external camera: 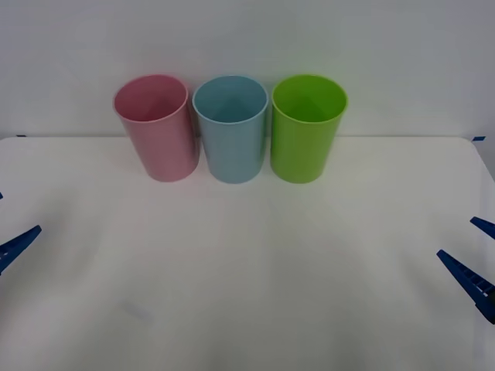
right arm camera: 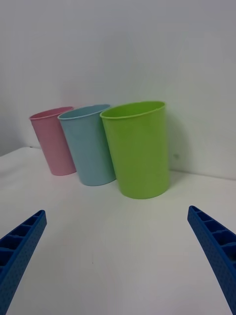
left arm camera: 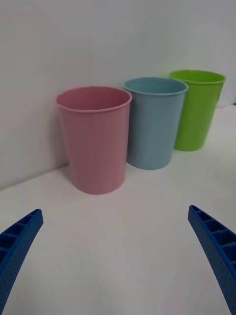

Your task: Grasp the object on the table and drop it into the matching bin: aluminum can to the light blue bin, PET bottle to the pink bin.

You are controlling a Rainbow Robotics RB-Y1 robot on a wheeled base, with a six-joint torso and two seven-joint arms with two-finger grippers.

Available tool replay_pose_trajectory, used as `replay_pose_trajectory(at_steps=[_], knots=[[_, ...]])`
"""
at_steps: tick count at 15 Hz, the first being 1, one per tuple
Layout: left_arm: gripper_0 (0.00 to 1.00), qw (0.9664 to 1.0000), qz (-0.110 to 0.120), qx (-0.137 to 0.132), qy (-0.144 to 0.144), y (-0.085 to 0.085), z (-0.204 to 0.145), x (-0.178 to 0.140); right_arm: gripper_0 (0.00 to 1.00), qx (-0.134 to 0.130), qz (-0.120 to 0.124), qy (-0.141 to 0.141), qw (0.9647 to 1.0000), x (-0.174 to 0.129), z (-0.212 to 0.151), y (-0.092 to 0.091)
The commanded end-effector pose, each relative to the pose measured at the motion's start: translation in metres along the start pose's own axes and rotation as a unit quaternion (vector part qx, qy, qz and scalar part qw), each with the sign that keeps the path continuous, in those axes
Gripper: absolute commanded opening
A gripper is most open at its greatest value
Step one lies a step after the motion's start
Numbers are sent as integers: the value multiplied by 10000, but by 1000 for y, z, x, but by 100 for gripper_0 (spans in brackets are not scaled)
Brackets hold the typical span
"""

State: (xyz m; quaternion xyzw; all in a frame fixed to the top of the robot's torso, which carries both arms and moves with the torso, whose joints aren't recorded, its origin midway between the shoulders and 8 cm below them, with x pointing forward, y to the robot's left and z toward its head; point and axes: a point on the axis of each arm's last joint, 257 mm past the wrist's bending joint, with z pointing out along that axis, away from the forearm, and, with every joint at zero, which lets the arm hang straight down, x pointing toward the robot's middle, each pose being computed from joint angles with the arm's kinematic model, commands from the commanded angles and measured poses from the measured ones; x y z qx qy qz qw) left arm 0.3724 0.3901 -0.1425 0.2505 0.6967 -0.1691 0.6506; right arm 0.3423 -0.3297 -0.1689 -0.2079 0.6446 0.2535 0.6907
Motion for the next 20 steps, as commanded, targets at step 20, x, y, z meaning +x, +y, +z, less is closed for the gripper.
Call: replay_pose_trajectory(at_steps=[20], knots=[[100,9975,-539,243,379,-48,-39,55,100,0,0,0,10000,0,0,0]])
